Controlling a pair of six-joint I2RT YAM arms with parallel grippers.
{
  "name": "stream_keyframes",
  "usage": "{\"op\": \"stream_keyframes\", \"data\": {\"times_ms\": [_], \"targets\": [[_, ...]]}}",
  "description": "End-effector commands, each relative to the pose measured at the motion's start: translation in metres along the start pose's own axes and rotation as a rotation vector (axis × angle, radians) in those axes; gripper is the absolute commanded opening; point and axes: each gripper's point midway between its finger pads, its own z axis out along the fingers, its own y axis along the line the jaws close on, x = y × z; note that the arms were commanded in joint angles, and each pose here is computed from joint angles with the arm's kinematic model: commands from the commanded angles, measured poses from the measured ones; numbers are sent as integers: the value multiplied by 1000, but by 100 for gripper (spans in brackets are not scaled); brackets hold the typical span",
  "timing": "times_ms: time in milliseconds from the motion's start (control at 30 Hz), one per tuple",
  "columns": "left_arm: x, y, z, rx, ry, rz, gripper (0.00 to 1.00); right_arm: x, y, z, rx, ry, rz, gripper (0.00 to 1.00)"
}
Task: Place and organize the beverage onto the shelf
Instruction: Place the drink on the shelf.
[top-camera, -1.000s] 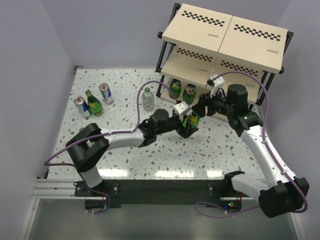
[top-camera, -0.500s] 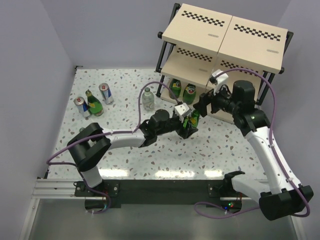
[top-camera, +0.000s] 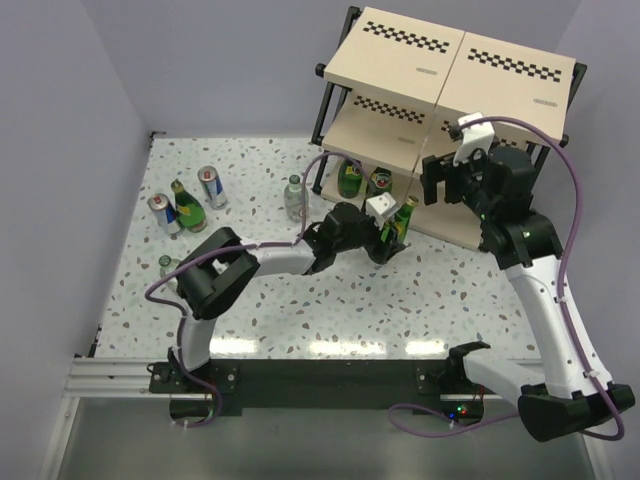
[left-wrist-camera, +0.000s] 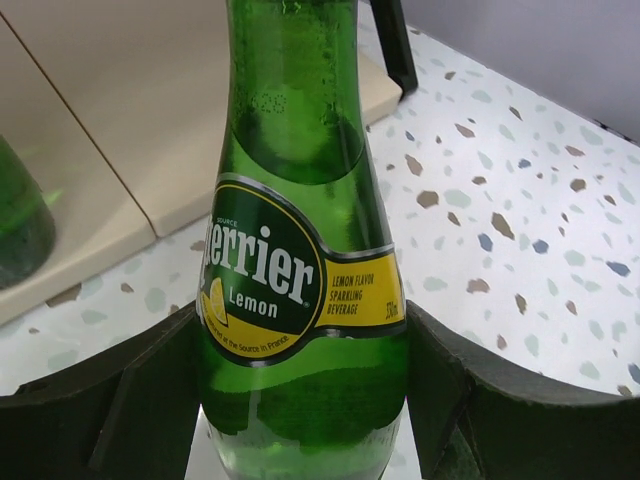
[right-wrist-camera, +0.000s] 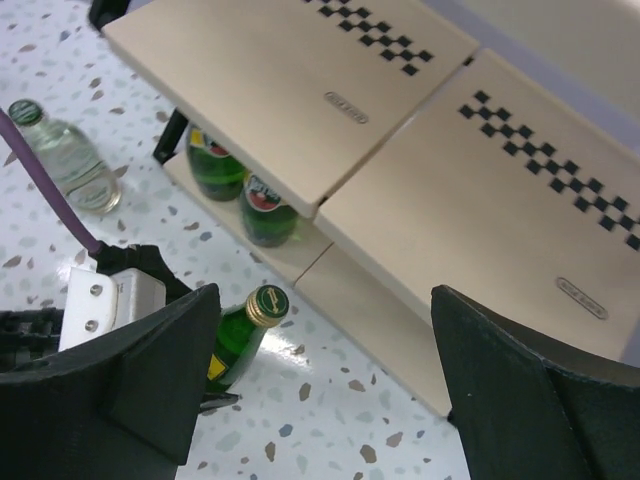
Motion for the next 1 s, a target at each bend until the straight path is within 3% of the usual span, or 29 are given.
{"op": "stream_keyframes", "data": {"times_ms": [0,133,333,967], "targets": [[-102,-5,13,44,-261,56,0,-25,-36,-11,200,-46,61,89],[-102,5,33,14,-247,46,0,-44,-45,-23,249,-80,106,93],[-98,16,51,-26,-214,27,0,-57,-30,-29,164,-89,133,96],[-110,43,88,-144,-198,4,0,-63,-11,-36,53,-84,143,99]]}}
